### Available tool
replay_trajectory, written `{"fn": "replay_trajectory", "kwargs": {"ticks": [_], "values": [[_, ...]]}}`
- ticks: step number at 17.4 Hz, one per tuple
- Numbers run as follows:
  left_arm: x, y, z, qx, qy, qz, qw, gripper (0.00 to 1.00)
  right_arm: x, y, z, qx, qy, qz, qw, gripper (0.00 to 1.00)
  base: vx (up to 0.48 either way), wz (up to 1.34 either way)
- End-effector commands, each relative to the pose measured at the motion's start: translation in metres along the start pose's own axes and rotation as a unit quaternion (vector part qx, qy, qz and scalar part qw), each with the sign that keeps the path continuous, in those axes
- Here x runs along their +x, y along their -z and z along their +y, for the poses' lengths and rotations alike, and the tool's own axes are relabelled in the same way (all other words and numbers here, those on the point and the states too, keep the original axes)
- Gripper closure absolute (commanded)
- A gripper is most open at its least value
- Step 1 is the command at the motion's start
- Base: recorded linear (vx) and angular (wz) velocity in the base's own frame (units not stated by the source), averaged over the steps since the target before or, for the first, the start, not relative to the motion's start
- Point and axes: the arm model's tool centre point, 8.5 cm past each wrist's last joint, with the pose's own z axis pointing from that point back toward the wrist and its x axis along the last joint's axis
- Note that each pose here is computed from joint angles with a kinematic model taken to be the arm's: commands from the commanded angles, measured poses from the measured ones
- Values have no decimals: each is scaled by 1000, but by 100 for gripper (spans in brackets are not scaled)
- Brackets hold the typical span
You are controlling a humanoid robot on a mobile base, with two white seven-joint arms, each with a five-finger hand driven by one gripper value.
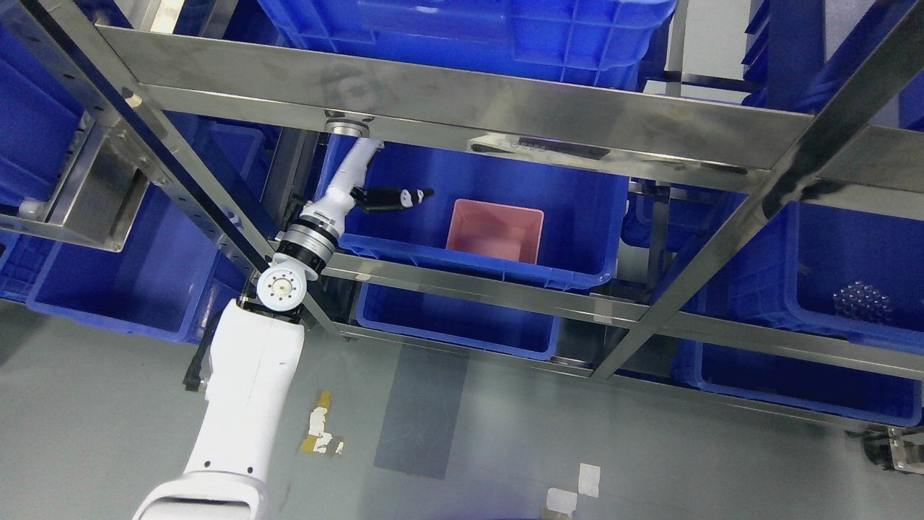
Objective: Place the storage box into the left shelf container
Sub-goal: 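Open the left hand and withdraw it from the bin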
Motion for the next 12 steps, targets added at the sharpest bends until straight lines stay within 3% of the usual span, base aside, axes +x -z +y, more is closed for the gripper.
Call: {"fn": "replay_trajectory", "kwargs": {"ticks": [1,5,12], "values": [[35,-45,17,130,-145,-72,978,2,9,0,-12,-11,10,-11,1000,0,0,0],[63,-92,-8,138,-171,-102,970,1,9,0,-12,-11,10,-11,1000,0,0,0],[52,-145,-44,125,-183,-111,969,1,10,0,-12,-11,10,-12,1000,0,0,0]]}}
